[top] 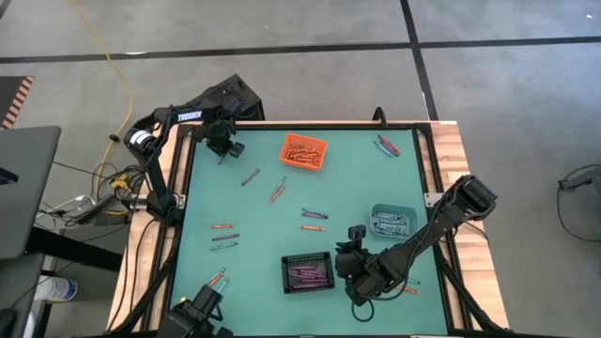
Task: Sort crayons
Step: Put the blue crayon into the blue bin
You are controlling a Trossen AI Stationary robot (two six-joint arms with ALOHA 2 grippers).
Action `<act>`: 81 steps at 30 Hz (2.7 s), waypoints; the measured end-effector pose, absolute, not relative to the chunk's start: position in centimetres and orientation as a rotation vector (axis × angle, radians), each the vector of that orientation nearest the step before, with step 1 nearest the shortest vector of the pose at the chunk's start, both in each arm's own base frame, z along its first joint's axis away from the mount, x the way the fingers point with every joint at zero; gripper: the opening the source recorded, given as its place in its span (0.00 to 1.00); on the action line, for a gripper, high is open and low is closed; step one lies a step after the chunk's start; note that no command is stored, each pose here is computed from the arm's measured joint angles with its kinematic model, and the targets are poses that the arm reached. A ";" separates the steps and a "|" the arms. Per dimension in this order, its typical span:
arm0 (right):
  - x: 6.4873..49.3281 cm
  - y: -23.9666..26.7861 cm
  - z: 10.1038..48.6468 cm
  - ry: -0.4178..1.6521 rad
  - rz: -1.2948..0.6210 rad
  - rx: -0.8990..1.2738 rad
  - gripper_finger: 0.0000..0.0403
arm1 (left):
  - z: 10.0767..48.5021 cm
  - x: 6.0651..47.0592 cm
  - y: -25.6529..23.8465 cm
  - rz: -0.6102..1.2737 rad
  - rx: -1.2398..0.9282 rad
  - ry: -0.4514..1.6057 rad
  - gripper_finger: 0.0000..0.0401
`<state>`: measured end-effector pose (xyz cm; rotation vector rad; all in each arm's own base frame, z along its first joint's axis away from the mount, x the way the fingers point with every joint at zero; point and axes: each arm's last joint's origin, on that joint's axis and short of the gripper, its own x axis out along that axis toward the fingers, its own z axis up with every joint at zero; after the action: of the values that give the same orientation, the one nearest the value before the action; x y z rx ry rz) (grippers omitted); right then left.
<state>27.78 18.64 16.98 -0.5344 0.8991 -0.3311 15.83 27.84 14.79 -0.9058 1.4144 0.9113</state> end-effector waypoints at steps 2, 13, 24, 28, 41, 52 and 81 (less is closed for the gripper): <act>27.8 18.6 17.0 0.899 -0.331 -0.534 0.17 | 14.8 15.8 27.8 0.910 -0.906 1.414 0.07; 27.7 18.8 17.0 0.898 -0.325 -0.537 0.17 | 13.8 15.5 27.1 0.872 -0.894 1.423 0.01; 26.7 19.8 17.8 0.865 -0.291 -0.542 0.17 | 17.3 16.8 26.6 0.783 -0.841 1.322 0.01; 26.4 20.2 17.9 0.828 -0.314 -0.575 0.17 | 19.5 18.4 25.1 0.703 -0.786 1.223 0.00; 25.9 21.6 19.5 0.646 -0.431 -0.673 0.17 | 25.5 30.2 14.6 0.221 -0.445 0.742 0.00; 23.9 24.4 20.9 0.534 -0.408 -0.717 0.17 | 25.2 37.0 4.7 -0.090 -0.244 0.525 0.00; 25.4 22.8 20.6 0.618 -0.412 -0.664 0.17 | 19.2 38.9 6.5 0.202 -0.049 0.790 0.45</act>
<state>25.35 22.79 20.57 -0.6644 0.6182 -0.4118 38.87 6.51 19.17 -0.0487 0.7902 0.2024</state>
